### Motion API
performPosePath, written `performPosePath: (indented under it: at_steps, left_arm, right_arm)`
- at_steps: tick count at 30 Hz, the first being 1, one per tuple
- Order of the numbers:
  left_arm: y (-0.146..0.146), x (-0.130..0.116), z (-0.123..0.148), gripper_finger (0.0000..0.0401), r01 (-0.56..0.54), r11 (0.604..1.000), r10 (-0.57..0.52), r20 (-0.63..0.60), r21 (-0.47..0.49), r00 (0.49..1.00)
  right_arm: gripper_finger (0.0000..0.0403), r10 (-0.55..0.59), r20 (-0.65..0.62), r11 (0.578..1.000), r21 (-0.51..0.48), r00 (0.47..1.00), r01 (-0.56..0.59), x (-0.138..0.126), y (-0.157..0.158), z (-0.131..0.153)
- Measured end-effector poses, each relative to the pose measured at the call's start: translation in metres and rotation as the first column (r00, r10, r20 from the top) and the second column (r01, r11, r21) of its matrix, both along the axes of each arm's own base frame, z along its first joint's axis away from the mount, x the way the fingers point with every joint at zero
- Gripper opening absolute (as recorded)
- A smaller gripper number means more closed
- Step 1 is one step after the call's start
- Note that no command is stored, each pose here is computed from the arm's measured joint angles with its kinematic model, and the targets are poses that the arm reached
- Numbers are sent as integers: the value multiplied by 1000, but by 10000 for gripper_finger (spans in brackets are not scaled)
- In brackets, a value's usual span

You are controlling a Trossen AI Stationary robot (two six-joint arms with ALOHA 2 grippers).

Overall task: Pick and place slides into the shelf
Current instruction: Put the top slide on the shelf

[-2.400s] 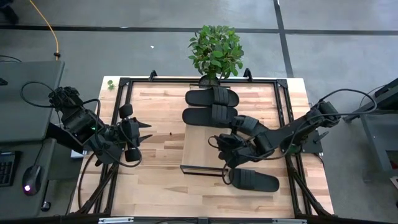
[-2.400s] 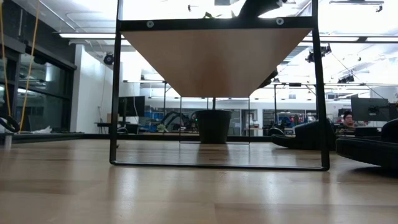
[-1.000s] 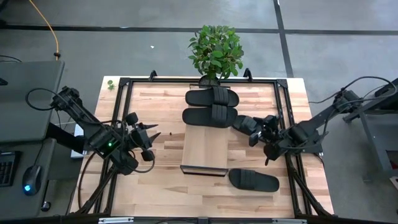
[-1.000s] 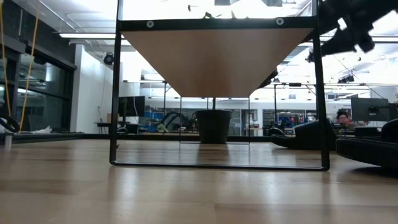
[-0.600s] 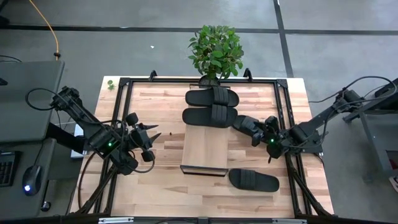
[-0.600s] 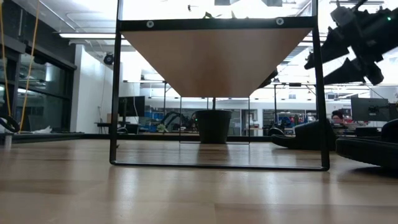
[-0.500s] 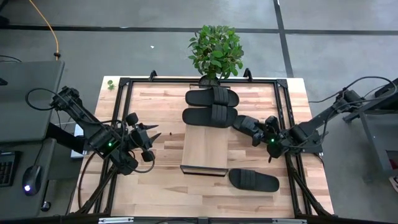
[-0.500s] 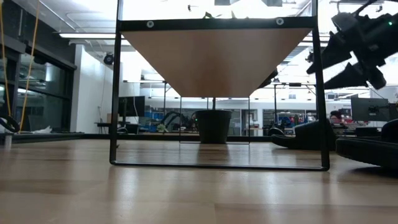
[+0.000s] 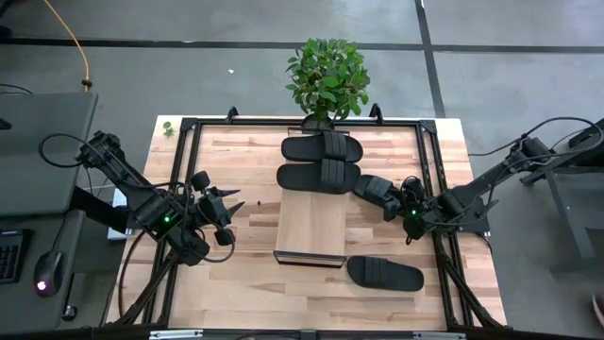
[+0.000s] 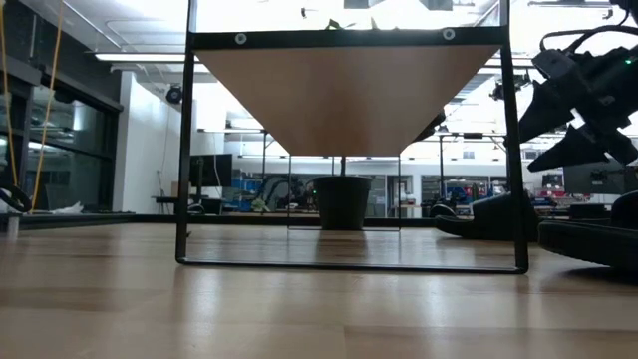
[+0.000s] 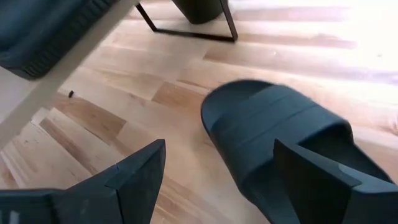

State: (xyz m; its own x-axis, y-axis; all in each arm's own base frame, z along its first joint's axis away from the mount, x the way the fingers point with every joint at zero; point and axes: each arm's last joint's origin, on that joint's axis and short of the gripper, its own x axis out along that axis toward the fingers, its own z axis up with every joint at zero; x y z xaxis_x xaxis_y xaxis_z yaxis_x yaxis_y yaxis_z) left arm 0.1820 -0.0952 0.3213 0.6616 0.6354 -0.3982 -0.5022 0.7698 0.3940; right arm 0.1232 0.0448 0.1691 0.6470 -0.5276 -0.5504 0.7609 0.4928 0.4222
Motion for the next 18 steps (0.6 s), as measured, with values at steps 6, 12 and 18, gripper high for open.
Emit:
performPosePath:
  at_steps: [6,12,18]
  left_arm:
    - [0,0,0,134,0,1000,0,0,0,1000]
    - [0,0,0,134,0,1000,0,0,0,1000]
    - [0,0,0,134,0,1000,0,0,0,1000]
  right_arm:
    - [289,-13,-35,999,38,999,15,-3,-1,-3]
    - [289,-25,-58,999,30,998,27,-1,0,-7]
    - [289,-47,-92,998,40,995,51,-2,0,-11]
